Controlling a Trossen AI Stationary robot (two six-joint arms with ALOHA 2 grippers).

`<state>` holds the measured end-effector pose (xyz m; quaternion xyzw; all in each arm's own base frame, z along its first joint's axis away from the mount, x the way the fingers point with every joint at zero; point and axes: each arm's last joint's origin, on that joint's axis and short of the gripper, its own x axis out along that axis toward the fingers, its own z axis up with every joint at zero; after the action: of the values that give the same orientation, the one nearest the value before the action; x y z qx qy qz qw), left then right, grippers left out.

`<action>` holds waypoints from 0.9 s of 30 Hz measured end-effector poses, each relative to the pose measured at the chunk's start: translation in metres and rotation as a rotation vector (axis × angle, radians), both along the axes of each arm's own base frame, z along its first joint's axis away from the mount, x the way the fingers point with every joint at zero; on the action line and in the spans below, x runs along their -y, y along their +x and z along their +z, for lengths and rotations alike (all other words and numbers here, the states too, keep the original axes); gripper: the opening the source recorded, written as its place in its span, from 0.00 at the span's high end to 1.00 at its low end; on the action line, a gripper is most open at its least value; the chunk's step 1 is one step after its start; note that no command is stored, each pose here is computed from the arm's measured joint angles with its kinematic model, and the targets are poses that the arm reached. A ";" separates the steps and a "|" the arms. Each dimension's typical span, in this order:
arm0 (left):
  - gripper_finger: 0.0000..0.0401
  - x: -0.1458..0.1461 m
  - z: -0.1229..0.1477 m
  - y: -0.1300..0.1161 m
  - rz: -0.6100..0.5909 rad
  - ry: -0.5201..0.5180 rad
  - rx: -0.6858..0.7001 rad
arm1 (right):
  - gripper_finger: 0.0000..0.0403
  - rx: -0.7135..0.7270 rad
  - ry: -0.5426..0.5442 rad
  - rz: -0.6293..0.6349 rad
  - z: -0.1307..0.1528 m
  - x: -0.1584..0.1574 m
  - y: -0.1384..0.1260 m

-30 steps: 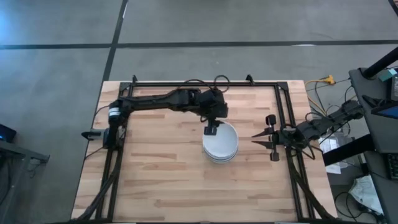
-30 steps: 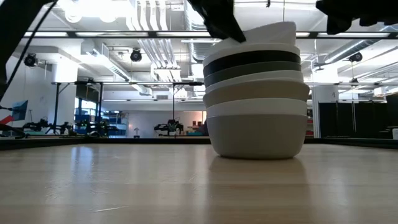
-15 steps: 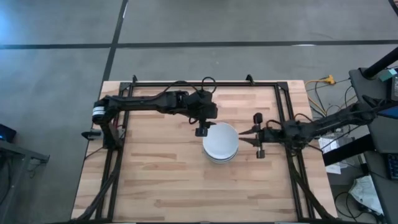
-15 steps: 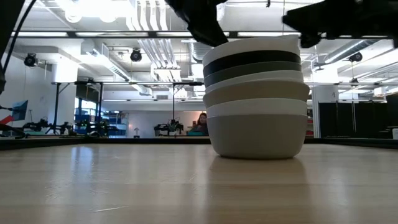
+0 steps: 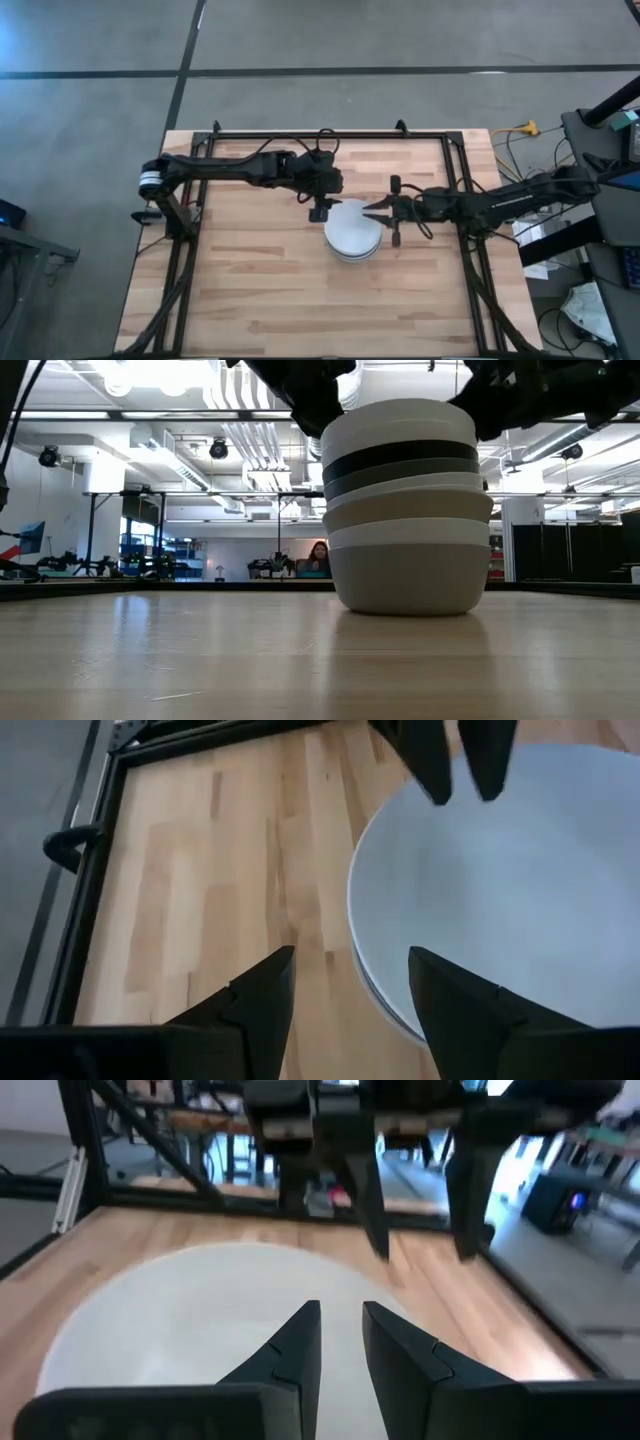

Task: Nest bowls inside each other
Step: Stack the white bowl on top of the other white bowl

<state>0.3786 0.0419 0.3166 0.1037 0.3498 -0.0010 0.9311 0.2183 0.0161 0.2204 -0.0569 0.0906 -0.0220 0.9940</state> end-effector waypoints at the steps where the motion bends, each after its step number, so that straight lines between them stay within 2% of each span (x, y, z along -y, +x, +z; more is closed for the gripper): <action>1: 0.55 0.000 -0.001 -0.001 0.000 0.000 0.000 | 0.82 -0.021 0.008 -0.002 -0.001 0.000 0.000; 4: 0.55 0.000 -0.008 -0.002 0.000 -0.002 -0.020 | 0.82 -0.053 0.010 -0.004 -0.002 0.000 -0.002; 8: 0.55 0.002 -0.013 -0.007 -0.002 -0.003 -0.024 | 0.82 -0.025 0.038 -0.001 0.002 0.000 -0.005; 12: 0.55 0.009 -0.014 -0.018 -0.003 -0.020 0.010 | 0.82 -0.008 0.080 0.073 0.005 -0.002 -0.009; 17: 0.55 0.020 -0.020 -0.033 -0.025 -0.027 0.206 | 0.83 -0.032 0.107 0.082 -0.001 -0.002 -0.009; 22: 0.55 0.028 -0.039 -0.048 -0.035 -0.044 0.415 | 0.84 -0.045 0.107 0.081 -0.005 -0.003 -0.006; 27: 0.55 0.029 -0.064 -0.059 -0.036 -0.064 0.528 | 0.85 -0.048 0.119 0.093 -0.006 -0.003 -0.005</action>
<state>0.3201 0.0126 0.2531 0.0771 0.0926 -0.0016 0.9927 0.2130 0.0193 0.2145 -0.0022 0.1126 0.0311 0.9931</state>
